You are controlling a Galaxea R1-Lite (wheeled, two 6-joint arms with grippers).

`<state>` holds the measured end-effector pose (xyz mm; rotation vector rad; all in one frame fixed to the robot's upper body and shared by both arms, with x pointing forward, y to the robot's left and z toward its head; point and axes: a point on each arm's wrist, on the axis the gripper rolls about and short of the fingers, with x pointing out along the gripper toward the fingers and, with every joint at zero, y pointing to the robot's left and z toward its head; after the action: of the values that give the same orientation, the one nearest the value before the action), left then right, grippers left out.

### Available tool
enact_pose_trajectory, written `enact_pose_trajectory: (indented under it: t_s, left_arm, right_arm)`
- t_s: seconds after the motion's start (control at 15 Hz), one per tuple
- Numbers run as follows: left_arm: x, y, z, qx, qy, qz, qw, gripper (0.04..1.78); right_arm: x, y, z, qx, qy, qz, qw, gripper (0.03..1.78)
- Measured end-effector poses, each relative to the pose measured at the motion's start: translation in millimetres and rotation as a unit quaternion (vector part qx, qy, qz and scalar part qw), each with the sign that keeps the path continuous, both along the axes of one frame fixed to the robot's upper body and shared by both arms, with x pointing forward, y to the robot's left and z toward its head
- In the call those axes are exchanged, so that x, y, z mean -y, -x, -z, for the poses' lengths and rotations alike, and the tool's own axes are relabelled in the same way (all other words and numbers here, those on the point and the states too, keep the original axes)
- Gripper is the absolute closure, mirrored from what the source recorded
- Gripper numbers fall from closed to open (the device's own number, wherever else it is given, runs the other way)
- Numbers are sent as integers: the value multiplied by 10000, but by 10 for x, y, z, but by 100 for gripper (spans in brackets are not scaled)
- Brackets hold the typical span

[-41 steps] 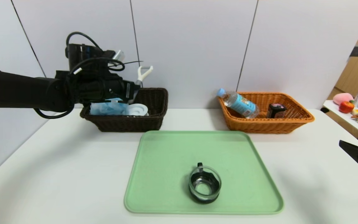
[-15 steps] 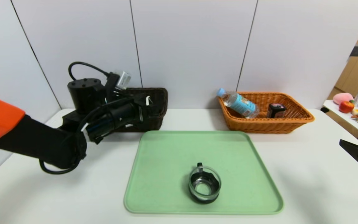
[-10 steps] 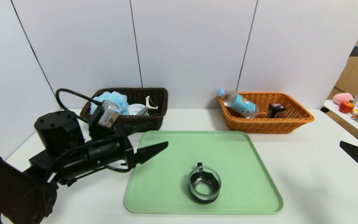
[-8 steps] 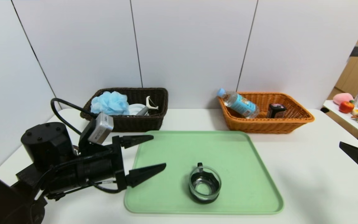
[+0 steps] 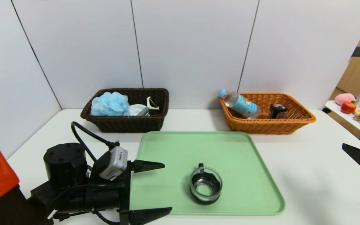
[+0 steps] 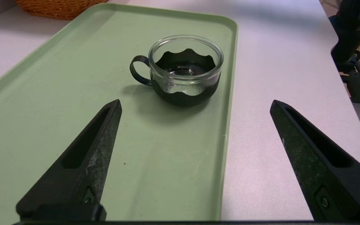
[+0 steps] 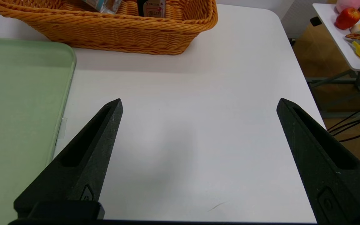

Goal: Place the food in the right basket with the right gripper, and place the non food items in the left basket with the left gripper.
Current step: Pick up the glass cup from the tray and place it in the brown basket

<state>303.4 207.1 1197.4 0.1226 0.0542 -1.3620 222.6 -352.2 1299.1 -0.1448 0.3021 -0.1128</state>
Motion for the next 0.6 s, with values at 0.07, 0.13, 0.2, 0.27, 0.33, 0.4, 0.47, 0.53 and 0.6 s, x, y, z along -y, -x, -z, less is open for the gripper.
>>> enact_pose_trajectory:
  t_s: [0.07, 0.13, 0.2, 0.27, 0.33, 0.4, 0.47, 0.53, 0.6]
  left_arm:
    - [17, -29, 52, -13, -9, -5, 10000, 14]
    - [31, -56, 112, -60, -42, -23, 10000, 14]
    - [46, -78, 168, -113, -92, -61, 9999, 13]
    - [78, -92, 217, -171, -142, -82, 9997, 13]
    - [123, -113, 247, -187, -165, -82, 9997, 13]
    - [180, -139, 267, -173, -173, -86, 9997, 13]
    - [250, -172, 277, -134, -169, -107, 9997, 13]
    - [318, -198, 279, -94, -153, -129, 9998, 13]
    - [378, -222, 275, -62, -128, -150, 9998, 13]
  right_arm:
    - [-1, 5, 8, -7, -3, -7, 10000, 11]
    - [-2, 9, 11, -7, -5, -16, 10000, 11]
    - [-3, 10, 10, 2, -4, -18, 10000, 11]
    - [-3, 10, 6, 23, -3, -24, 10000, 11]
    - [-4, 9, 3, 33, -4, -31, 10000, 11]
    - [-4, 9, 1, 38, -6, -32, 10000, 11]
    - [-4, 8, 0, 42, -3, -33, 10000, 11]
    - [-4, 9, 2, 38, -14, -27, 10000, 11]
    - [-4, 10, 3, 40, -21, -24, 10000, 11]
